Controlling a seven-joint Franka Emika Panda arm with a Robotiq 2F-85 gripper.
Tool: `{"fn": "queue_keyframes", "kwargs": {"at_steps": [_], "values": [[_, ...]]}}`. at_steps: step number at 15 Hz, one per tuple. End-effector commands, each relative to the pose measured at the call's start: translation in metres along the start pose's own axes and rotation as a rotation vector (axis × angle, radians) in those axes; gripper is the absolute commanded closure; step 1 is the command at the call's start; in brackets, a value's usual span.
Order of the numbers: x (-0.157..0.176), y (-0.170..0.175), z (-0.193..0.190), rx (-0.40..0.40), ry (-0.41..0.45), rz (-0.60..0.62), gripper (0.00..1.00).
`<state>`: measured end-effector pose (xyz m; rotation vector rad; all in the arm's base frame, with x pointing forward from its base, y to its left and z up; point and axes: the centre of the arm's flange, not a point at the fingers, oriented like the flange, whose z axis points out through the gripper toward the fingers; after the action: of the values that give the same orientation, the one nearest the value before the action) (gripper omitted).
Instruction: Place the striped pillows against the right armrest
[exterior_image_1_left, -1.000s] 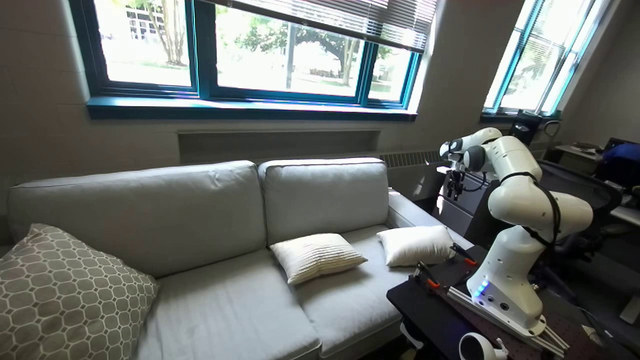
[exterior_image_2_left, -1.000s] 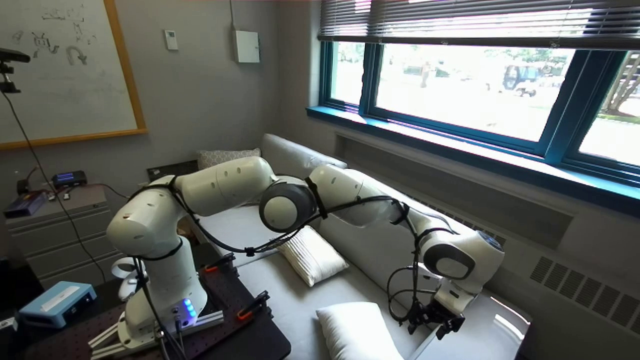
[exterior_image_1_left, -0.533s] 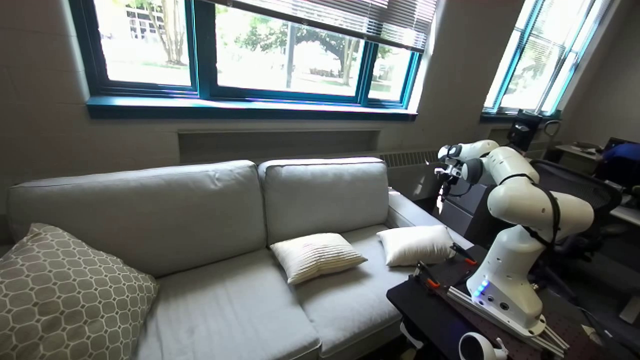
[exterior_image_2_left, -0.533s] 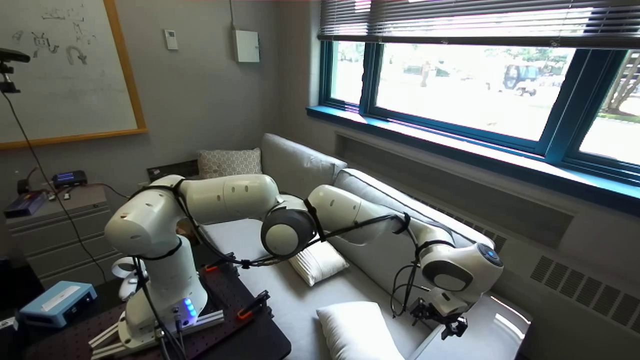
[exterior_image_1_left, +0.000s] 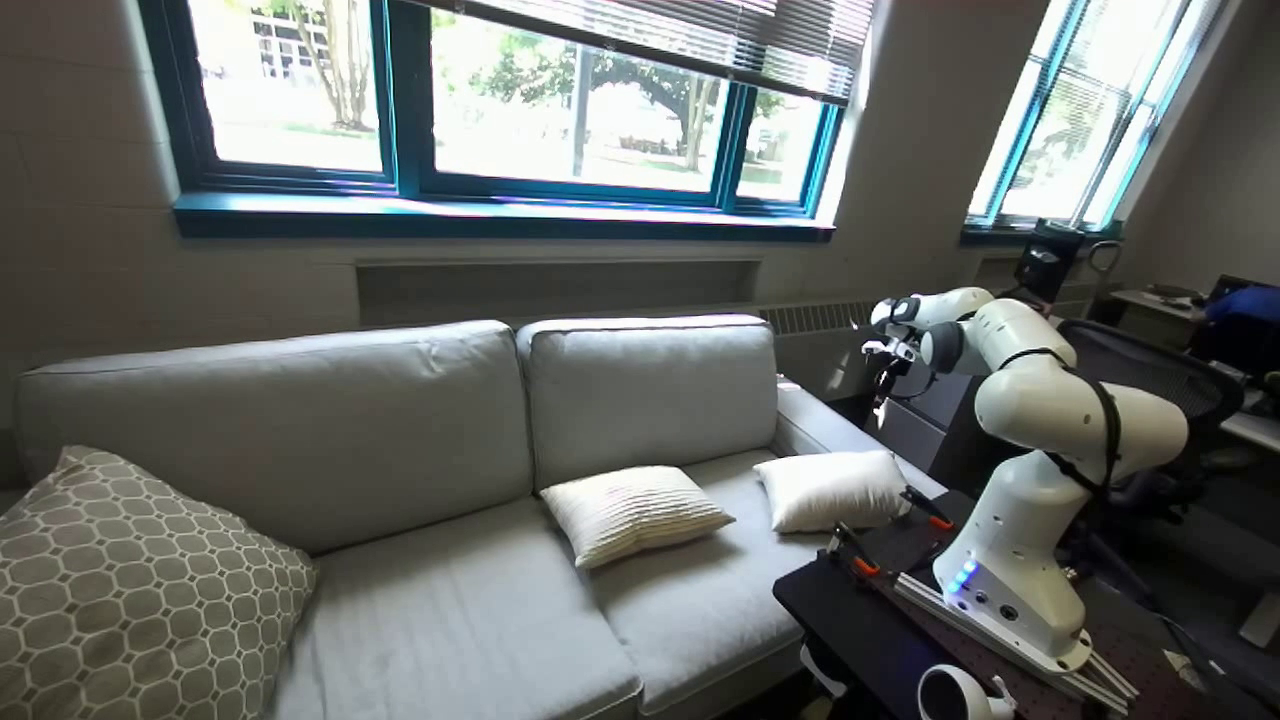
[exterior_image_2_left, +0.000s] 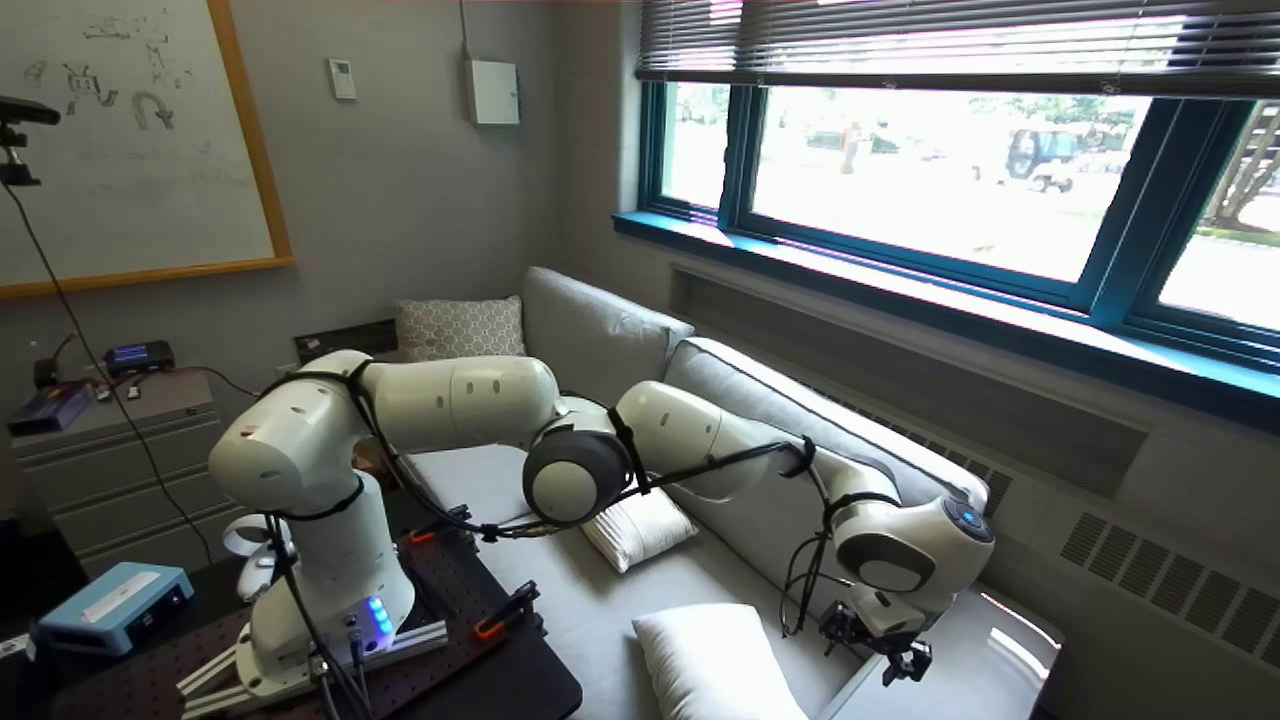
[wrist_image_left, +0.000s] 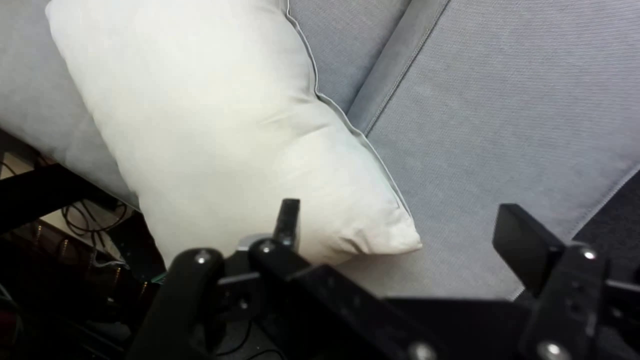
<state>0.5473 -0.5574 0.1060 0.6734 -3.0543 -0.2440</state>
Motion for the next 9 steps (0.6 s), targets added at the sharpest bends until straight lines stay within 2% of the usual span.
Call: {"fn": "queue_keyframes", "kwargs": {"at_steps": [1, 6, 9], "values": [[-0.007, 0.001, 0.018, -0.011, -0.024, 0.024, 0.0], [-0.058, 0.028, 0.096, -0.064, -0.013, -0.001, 0.0], [-0.097, 0.052, 0.156, -0.075, 0.048, -0.033, 0.0]]}}
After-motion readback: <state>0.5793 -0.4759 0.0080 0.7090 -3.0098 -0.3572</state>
